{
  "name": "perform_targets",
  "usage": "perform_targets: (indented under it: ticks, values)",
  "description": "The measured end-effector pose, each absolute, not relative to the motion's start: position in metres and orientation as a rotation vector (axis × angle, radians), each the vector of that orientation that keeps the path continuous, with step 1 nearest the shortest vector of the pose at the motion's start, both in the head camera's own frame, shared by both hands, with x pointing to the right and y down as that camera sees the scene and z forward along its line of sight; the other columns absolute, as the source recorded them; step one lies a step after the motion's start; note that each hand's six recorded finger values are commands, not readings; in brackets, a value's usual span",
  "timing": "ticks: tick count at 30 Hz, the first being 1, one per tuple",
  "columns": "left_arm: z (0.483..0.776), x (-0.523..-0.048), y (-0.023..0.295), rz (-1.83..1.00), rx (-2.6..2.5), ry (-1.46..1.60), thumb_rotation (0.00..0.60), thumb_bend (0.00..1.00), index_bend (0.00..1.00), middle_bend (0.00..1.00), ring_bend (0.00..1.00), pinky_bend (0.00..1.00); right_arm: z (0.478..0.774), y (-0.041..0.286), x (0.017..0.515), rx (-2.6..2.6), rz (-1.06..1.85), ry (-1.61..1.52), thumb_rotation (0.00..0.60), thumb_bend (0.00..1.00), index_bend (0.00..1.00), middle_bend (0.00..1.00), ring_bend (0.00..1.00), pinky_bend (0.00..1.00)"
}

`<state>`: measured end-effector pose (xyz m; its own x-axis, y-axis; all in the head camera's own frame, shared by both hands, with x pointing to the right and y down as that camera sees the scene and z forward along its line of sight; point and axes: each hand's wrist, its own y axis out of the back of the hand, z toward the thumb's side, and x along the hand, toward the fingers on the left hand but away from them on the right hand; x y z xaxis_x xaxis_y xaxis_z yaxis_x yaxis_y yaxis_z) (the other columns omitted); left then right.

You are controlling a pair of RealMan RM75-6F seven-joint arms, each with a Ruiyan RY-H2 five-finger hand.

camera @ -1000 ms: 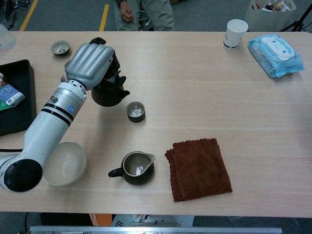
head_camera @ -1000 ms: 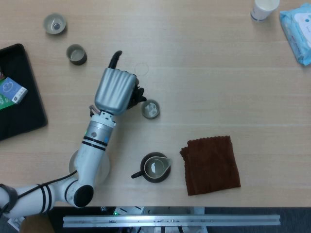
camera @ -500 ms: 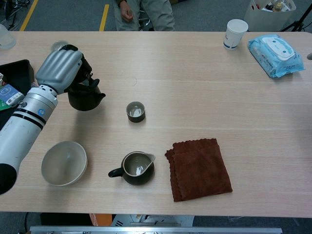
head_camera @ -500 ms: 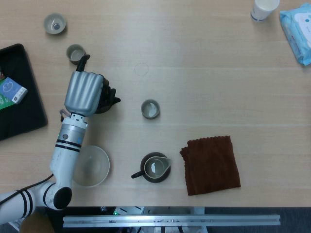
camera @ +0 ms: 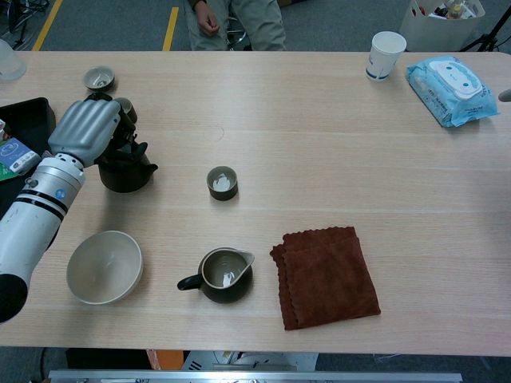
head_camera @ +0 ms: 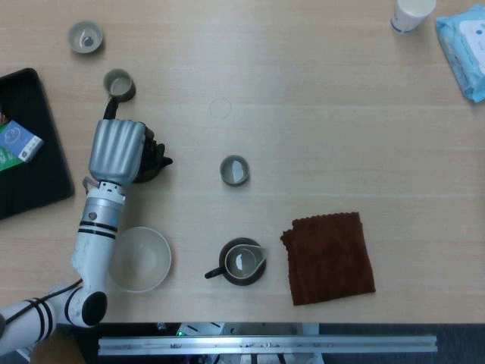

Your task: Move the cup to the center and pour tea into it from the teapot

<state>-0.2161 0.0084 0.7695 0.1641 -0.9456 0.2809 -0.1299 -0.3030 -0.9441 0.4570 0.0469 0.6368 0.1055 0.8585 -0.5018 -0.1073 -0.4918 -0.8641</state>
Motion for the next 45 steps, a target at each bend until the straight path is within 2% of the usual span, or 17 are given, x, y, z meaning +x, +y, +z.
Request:
perform_targets:
  ticks: [14, 19, 31, 45]
  values:
    - [0.781, -0.223, 0.012, -1.257, -1.622, 1.095, 0.539, 0.35, 0.91, 1.0, 0.81, 0.15, 0.637, 0.047, 0.456, -1.579, 1.509, -0.757, 0.6, 0.21, 0.14, 0.1, 0.0, 0.05]
    - [0.781, -0.224, 0.011, -1.254, -1.629, 1.109, 0.551, 0.35, 0.87, 0.99, 0.77, 0.15, 0.637, 0.047, 0.457, -1.577, 1.514, -0.759, 0.6, 0.21, 0.14, 0.1, 0.0, 0.05]
    - [0.778, -0.226, 0.012, -1.252, -1.651, 1.122, 0.542, 0.35, 0.74, 0.84, 0.62, 0.15, 0.635, 0.048, 0.459, -1.58, 1.518, -0.768, 0.6, 0.21, 0.14, 0.1, 0.0, 0.05]
    - [0.78, -0.233, 0.012, -1.304, -1.674, 1.131, 0.529, 0.35, 0.67, 0.74, 0.56, 0.15, 0.635, 0.05, 0.464, -1.579, 1.534, -0.775, 0.6, 0.21, 0.14, 0.1, 0.0, 0.05]
